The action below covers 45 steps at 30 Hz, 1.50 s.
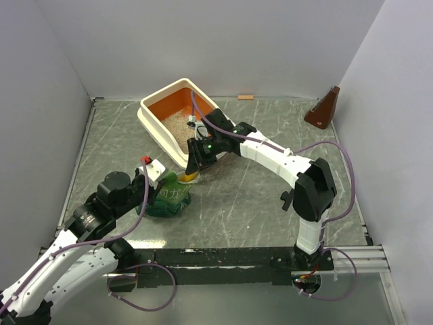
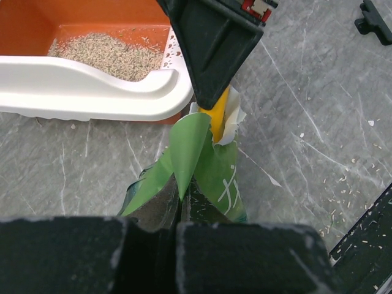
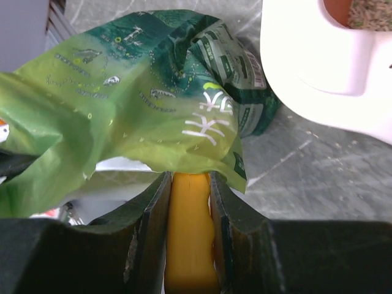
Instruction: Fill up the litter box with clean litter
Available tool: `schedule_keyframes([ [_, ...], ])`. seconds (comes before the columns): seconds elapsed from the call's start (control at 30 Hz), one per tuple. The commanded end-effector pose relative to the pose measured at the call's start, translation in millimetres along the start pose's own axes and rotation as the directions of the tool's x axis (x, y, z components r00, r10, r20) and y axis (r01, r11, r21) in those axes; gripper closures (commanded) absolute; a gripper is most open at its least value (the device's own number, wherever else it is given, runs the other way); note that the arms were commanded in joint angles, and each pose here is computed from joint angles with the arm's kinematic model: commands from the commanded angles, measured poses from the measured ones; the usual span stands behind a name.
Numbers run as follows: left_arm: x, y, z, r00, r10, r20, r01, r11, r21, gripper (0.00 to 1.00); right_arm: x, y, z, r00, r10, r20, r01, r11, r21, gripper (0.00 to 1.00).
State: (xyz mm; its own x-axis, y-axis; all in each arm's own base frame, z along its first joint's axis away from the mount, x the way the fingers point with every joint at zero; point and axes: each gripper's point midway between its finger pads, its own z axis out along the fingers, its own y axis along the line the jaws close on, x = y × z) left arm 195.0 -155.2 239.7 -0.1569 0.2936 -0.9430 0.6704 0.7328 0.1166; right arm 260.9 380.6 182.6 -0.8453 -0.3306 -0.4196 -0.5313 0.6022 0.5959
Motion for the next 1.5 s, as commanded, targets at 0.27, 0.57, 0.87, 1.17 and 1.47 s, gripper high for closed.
schedule_keyframes([
  [0.27, -37.3, -5.5, -2.9, 0.989, -0.026, 0.148, 0.023, 0.999, 0.024, 0.99, 21.2, -36.6, 56.9, 0.996, 0.086, 0.022, -0.085, 0.994, -0.068, 1.0],
  [0.57, -29.1, -6.3, -3.1, 0.989, -0.026, 0.144, 0.023, 1.0, 0.021, 0.99, 24.5, -3.5, 38.5, 0.989, 0.145, 0.016, -0.131, 0.933, -0.335, 1.0],
  [0.87, -26.8, -11.4, -5.4, 0.988, -0.016, 0.157, 0.009, 0.999, 0.047, 0.99, 18.5, 15.3, 11.8, 0.969, 0.235, 0.082, -0.164, 0.849, -0.503, 1.0],
  [1.17, -25.9, -13.8, -8.9, 0.985, 0.0, 0.17, -0.01, 0.998, 0.059, 0.99, 4.6, 15.0, -20.4, 0.926, 0.347, 0.15, -0.189, 0.769, -0.611, 1.0],
  [1.47, -23.1, -11.0, -7.6, 0.984, 0.011, 0.179, -0.018, 0.999, 0.039, 0.99, -0.3, -3.4, -56.5, 0.889, 0.4, 0.223, -0.181, 0.754, -0.632, 1.0],
])
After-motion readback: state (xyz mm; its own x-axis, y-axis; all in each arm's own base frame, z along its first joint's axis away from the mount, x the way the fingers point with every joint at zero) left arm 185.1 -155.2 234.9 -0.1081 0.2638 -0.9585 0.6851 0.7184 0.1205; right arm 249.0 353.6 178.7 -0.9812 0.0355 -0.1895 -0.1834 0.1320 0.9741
